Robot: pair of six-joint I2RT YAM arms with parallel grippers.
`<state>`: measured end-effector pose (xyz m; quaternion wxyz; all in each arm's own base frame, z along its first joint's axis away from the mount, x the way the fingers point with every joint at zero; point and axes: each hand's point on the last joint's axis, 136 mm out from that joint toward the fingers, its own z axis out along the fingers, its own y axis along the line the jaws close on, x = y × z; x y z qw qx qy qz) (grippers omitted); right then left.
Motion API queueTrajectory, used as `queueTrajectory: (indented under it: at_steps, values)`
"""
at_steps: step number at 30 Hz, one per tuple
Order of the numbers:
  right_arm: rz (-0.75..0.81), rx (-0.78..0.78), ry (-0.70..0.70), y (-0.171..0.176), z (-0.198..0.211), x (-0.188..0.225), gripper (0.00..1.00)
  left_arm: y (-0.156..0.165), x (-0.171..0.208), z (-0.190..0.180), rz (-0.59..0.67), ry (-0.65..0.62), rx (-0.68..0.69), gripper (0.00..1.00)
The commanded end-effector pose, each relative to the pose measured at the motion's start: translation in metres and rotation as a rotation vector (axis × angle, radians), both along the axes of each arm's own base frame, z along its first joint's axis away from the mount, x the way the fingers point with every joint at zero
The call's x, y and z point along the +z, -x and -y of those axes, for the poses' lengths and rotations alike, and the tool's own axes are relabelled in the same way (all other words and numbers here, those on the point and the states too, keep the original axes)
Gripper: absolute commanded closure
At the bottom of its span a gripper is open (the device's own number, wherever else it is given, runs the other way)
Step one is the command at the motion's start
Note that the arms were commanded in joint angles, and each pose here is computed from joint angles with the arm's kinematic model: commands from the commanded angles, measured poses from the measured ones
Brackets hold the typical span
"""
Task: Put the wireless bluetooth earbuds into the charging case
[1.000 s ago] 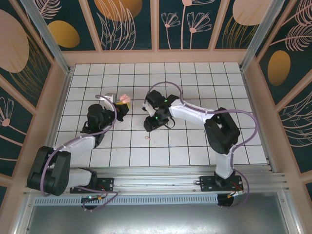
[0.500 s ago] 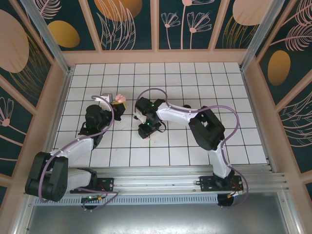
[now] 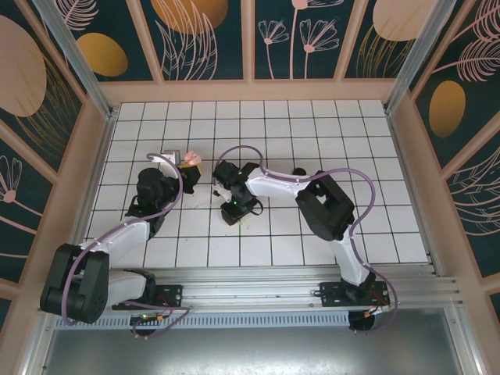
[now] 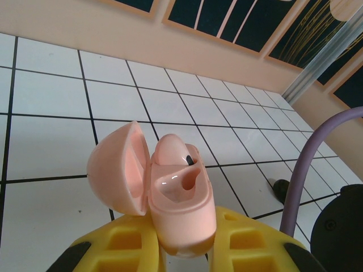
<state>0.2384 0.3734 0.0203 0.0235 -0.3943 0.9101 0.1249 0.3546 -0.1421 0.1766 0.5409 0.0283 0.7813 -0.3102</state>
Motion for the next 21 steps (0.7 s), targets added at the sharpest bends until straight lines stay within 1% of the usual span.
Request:
queueTrajectory:
  at_steps: [1,11,14,17,21]
  values:
    - [0.010,0.008,0.061,0.002,0.009,-0.008,0.64,0.000,0.007,-0.003,0.024,0.008,0.009,0.95]
    - [0.031,0.008,0.111,0.006,0.017,-0.009,0.67,0.000,0.006,-0.004,0.024,0.000,0.012,0.95]
    - [0.039,0.006,0.116,0.007,0.017,-0.006,0.67,0.000,0.005,-0.004,0.022,-0.003,0.011,0.95]
    - [0.048,0.000,0.124,0.007,0.018,-0.004,0.64,0.000,0.005,-0.004,0.022,-0.006,0.010,0.95]
    - [0.057,-0.005,0.137,0.008,0.021,-0.003,0.65,0.001,0.004,-0.004,0.021,-0.008,0.010,0.95]
